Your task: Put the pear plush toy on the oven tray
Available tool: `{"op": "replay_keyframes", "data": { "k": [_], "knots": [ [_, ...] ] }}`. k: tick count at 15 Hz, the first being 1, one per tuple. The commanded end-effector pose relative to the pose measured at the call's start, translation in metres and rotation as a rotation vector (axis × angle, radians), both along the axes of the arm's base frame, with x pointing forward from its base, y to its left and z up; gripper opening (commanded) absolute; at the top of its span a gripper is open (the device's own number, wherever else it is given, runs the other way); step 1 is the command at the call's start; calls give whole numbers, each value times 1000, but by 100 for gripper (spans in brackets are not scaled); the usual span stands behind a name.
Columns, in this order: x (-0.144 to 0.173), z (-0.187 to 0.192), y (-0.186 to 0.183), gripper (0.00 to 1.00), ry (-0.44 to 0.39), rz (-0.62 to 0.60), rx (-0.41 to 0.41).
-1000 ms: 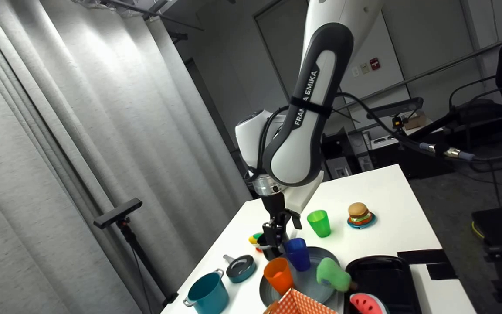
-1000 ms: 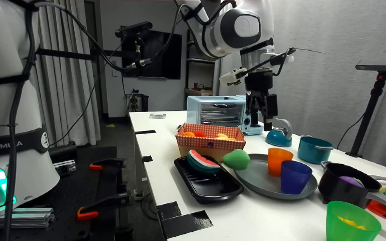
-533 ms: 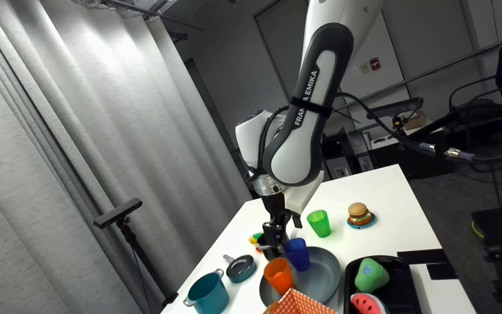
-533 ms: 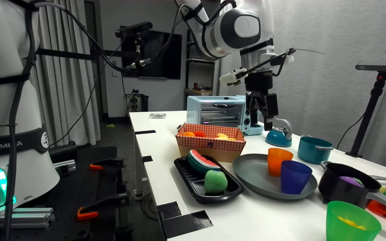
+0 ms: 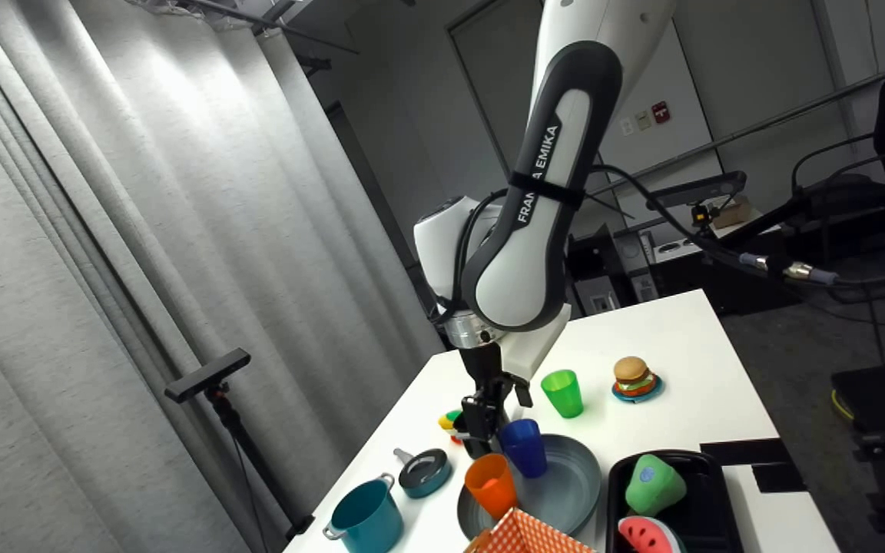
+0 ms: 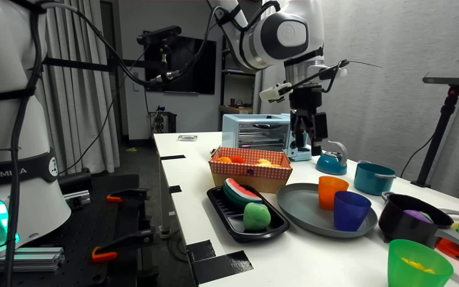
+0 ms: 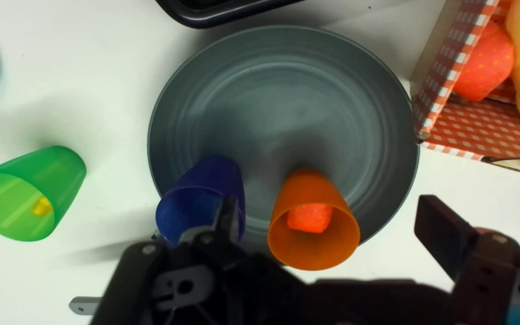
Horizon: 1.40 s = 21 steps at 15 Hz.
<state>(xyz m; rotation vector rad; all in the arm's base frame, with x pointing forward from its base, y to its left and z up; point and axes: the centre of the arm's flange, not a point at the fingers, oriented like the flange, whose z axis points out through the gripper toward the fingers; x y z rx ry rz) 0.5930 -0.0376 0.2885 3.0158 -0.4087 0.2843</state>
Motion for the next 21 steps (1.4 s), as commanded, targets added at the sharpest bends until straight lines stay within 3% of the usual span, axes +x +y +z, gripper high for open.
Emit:
{"op": "replay_keyframes", "data": {
  "k": [1,8,21],
  "knots": [
    [-3,6,13,100,-16,26,37],
    [-25,10,34,100,-20,29,48],
    [-100,5,37,100,2,5,62]
  ]
}}
